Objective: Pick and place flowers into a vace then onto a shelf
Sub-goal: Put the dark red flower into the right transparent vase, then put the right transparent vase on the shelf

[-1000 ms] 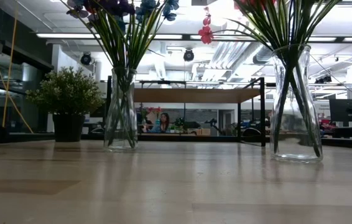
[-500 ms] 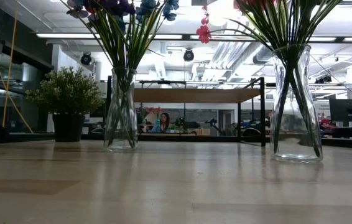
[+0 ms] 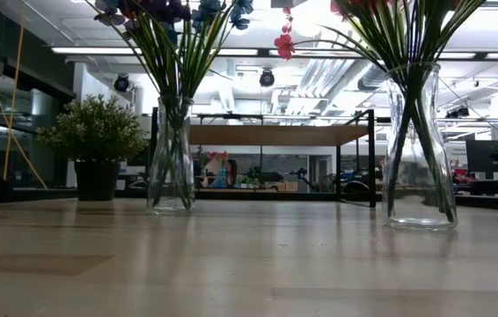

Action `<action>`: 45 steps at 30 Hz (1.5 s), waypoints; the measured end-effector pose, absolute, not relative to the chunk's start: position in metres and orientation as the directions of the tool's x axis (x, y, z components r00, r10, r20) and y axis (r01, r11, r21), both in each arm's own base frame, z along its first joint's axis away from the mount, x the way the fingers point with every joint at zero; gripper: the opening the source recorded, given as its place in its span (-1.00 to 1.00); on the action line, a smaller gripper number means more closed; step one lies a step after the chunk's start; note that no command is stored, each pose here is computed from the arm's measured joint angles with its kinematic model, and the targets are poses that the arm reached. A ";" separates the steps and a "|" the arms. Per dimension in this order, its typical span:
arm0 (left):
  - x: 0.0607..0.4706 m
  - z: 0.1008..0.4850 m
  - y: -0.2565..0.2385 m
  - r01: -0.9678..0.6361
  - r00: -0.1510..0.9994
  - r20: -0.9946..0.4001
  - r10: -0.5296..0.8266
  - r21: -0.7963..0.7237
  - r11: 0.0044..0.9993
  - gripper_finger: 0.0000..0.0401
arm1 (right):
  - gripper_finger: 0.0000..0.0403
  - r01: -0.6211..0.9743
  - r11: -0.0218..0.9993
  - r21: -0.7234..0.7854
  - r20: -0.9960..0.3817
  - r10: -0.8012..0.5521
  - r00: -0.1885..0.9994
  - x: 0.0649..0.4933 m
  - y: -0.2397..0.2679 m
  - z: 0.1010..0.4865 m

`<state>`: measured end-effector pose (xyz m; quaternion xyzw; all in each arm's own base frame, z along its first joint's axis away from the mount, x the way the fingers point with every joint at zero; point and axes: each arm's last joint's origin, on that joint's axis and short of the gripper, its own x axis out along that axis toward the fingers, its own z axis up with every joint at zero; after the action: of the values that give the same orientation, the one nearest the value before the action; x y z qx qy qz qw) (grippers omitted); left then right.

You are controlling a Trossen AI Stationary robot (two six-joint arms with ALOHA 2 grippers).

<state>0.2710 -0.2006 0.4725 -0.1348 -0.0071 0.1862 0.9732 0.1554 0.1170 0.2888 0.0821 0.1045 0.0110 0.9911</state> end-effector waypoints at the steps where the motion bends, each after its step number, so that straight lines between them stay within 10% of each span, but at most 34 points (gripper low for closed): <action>1: 0.271 0.472 -0.201 -0.361 0.930 -0.036 0.365 -0.265 0.894 0.43 | -0.97 -0.004 0.986 0.166 -0.205 0.039 0.978 0.155 0.117 0.289; 32: 0.271 0.472 -0.201 -0.342 0.938 -0.038 0.345 -0.266 0.901 0.43 | -0.24 -0.045 0.981 0.187 -0.184 0.080 0.980 0.149 0.112 0.295; 45: 0.271 0.472 -0.201 -0.340 0.939 -0.038 0.342 -0.267 0.902 0.43 | -0.26 -0.095 0.975 0.202 -0.183 0.133 0.974 0.137 0.103 0.301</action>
<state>0.2712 -0.2012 0.4724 -0.1358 -0.0049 0.1748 0.9752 0.1374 0.1035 0.3010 0.0965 0.0980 0.0576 0.9888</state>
